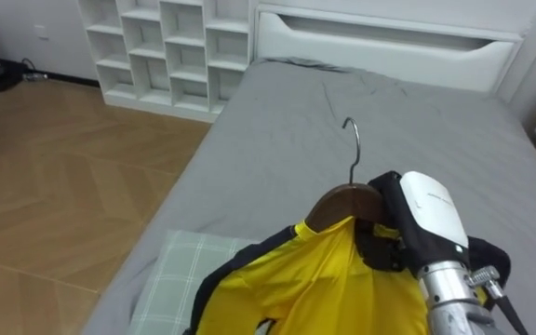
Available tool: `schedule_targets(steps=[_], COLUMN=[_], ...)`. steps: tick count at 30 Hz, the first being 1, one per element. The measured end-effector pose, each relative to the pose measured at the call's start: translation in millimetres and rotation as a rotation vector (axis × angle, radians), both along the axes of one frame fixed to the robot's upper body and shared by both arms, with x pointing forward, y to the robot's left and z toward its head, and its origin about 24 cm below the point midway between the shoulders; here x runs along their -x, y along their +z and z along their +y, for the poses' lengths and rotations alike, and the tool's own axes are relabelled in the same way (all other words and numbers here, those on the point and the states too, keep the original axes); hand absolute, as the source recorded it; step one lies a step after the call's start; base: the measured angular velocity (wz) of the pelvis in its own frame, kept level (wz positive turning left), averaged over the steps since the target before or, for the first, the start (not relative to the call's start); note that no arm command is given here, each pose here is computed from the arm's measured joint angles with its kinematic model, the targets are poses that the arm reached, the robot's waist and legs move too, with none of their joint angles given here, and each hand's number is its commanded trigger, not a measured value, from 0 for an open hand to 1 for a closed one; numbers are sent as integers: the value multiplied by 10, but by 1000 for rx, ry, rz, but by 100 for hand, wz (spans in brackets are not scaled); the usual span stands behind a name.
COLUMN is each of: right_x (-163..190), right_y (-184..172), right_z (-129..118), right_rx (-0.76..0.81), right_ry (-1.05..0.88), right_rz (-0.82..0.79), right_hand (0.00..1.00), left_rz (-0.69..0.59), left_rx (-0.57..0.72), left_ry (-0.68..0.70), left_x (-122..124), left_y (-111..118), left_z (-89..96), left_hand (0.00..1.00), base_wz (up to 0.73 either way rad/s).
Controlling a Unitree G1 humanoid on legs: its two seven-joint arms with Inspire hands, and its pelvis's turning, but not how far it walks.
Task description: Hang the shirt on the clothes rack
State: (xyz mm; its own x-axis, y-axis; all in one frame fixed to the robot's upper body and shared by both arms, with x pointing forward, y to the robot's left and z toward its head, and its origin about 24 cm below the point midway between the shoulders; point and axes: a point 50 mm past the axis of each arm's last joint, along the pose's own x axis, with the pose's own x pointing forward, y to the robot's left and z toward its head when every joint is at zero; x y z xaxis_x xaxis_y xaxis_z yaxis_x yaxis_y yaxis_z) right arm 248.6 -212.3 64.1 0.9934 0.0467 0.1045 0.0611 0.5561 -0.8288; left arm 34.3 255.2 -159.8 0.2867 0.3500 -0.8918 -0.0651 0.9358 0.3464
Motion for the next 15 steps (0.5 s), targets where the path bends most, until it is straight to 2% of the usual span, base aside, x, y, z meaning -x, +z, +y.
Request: schedule_targets(steps=[4, 15], right_x=[62, 112], right_y=[-90, -83], right_z=[-9, 1], right_rx=[-5, 1], right_ry=[6, 10], right_rz=[59, 75], right_hand=[100, 100], left_rz=[17, 44], left_rx=[-2, -3], left_ry=[-7, -1], left_x=[60, 156], left_y=[-5, -11], left_z=[-5, -4], left_hand=[0, 0], base_wz=[0, -4])
